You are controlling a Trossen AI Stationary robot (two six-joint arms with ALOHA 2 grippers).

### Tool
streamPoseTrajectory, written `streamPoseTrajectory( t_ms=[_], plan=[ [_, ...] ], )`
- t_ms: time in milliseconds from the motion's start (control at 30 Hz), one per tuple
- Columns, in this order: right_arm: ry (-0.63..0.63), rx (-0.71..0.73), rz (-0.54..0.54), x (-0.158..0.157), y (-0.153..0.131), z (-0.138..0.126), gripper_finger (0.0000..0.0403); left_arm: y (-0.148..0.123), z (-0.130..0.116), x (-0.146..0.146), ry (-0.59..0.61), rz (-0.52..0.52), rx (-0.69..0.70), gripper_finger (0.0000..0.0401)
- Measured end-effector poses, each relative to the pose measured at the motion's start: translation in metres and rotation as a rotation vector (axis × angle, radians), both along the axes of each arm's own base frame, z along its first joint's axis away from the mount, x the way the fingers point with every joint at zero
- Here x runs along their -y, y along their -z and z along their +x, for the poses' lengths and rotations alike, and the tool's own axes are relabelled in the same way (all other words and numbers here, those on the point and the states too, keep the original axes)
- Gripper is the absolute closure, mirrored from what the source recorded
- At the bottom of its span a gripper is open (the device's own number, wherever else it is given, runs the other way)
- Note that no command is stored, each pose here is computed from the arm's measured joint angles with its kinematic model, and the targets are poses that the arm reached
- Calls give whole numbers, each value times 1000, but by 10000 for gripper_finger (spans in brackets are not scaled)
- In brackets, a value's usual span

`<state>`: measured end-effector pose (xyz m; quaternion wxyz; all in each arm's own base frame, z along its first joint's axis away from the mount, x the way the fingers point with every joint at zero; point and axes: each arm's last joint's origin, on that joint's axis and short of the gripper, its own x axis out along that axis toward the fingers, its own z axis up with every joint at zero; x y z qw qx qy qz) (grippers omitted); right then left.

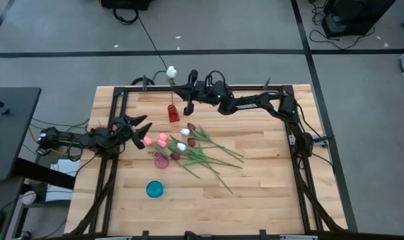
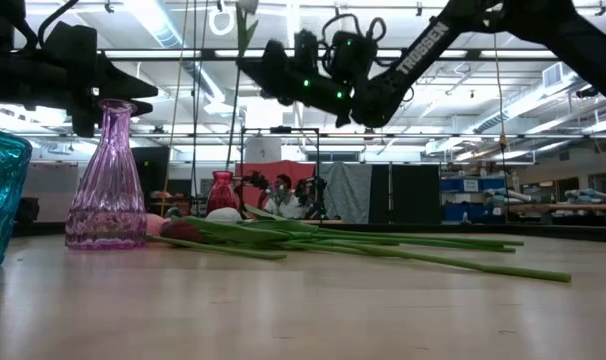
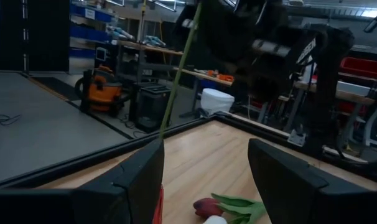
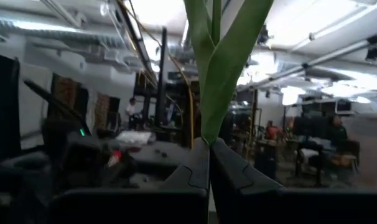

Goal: Sort flowers into vase by color
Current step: Put the right white tulip into the red vase

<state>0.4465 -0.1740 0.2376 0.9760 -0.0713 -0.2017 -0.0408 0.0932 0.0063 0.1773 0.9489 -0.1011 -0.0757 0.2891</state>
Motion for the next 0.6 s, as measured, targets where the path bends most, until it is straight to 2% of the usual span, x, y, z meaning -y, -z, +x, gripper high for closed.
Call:
streamPoseTrajectory(
  t_ms=[200, 433, 500, 600],
  plan=[
    [17, 24, -2, 0, 4, 2, 392, 0, 0, 0, -3, 0, 2, 162],
    [9, -100, 51, 1, 19, 7, 390, -2, 0, 0, -13, 18, 6, 162],
    [6, -149, 66, 1, 23, 8, 379, -2, 0, 0, -14, 19, 4, 162],
    [-13, -201, 75, 0, 28, 10, 342, -2, -1, 0, -19, 19, 4, 162]
  ],
)
